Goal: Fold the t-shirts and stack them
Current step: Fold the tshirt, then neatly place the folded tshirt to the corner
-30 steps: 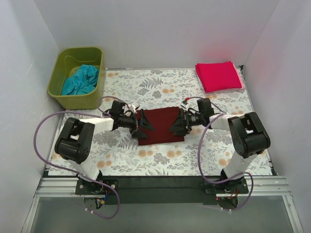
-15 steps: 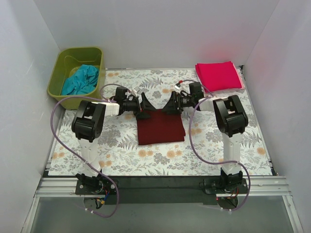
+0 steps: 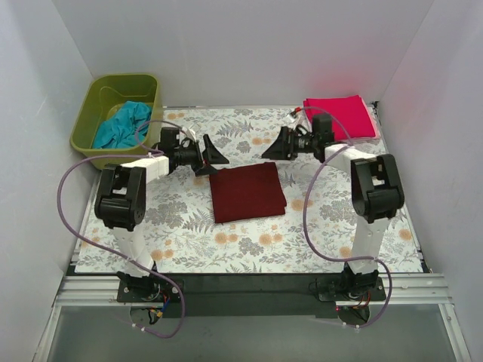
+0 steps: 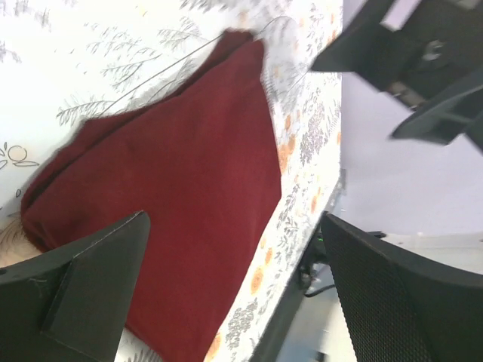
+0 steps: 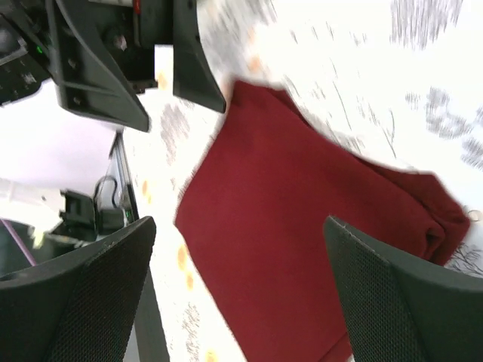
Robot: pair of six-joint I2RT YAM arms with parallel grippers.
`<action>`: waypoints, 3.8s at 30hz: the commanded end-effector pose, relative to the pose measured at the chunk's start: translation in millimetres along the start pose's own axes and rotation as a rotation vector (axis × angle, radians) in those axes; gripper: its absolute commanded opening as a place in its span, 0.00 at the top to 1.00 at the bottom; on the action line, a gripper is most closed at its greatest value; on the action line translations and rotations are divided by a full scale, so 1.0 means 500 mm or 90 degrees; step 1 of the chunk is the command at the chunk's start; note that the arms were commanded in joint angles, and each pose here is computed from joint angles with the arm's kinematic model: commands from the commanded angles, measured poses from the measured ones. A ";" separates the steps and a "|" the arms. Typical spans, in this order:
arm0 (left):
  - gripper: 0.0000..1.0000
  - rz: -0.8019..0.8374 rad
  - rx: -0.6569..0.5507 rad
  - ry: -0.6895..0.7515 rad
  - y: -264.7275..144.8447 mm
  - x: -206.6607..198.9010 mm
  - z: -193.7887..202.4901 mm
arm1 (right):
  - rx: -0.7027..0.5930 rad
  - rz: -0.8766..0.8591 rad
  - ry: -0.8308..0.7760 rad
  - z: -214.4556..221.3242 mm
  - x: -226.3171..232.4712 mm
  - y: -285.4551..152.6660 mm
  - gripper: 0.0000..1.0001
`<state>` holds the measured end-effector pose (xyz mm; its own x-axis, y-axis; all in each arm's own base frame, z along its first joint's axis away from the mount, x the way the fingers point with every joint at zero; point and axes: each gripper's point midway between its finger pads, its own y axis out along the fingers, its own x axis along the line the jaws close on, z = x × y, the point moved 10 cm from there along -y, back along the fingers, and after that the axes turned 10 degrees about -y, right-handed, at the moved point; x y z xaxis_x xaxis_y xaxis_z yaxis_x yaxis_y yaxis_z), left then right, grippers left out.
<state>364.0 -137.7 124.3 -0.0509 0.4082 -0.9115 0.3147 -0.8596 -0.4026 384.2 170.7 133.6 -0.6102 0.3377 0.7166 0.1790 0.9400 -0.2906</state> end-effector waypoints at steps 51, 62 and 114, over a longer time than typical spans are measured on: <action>1.00 -0.066 0.174 1.035 0.308 -0.124 0.366 | -0.075 0.281 0.244 0.187 0.098 -0.276 0.02; 1.00 0.062 0.119 0.977 0.251 -0.250 0.363 | -0.145 0.250 0.275 0.214 0.077 -0.186 0.02; 0.57 0.042 0.093 0.893 0.234 -0.257 0.327 | -0.206 0.324 0.233 0.157 0.009 0.006 0.99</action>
<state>249.8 -344.5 148.5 0.9677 0.2295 -0.1040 0.1475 -0.8505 -0.5048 303.8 168.1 73.6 0.0686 0.5996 0.7974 0.6164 0.6029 -0.5064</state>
